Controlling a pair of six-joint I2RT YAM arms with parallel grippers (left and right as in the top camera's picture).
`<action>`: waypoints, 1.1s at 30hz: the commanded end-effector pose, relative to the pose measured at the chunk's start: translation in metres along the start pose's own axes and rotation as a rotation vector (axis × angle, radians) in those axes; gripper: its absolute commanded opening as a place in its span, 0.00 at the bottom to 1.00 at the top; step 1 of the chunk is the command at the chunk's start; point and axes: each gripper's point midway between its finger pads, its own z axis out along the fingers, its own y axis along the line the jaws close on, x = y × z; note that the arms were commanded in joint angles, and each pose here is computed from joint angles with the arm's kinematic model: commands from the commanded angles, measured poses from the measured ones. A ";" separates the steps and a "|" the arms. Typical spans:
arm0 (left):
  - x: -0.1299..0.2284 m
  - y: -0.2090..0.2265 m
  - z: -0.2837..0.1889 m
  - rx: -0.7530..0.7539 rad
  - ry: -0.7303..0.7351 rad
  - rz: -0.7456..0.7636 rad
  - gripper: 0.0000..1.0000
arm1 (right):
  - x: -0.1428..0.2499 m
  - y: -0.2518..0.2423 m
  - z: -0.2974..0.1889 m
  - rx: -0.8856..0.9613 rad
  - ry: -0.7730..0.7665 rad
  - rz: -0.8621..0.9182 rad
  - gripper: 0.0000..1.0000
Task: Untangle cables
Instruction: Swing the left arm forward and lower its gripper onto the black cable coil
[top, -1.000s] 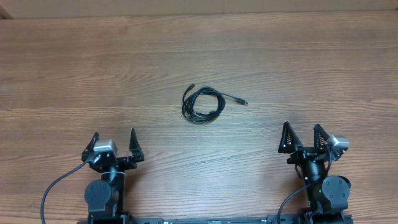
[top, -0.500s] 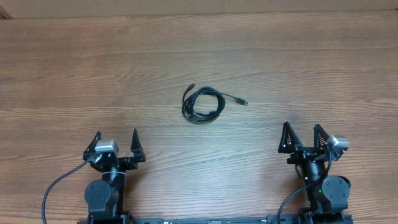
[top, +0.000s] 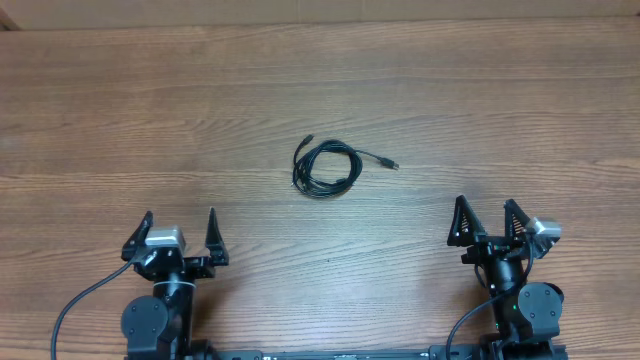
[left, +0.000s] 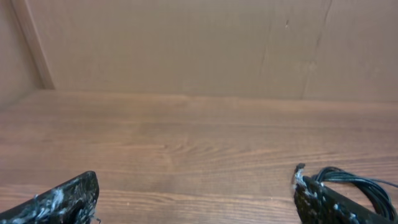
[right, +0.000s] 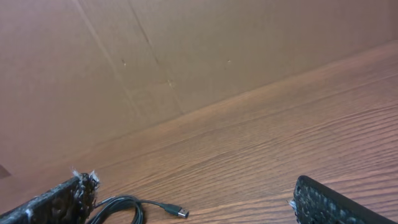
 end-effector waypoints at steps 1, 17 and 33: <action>-0.019 -0.004 -0.005 0.014 0.012 0.041 1.00 | 0.002 -0.001 0.000 0.001 -0.002 0.000 1.00; -0.103 -0.037 0.032 0.183 0.381 -0.024 1.00 | 0.002 -0.001 0.000 0.001 -0.002 0.000 1.00; -0.180 -0.132 -0.002 0.778 0.419 -0.242 1.00 | 0.002 -0.001 0.000 0.001 -0.002 0.000 1.00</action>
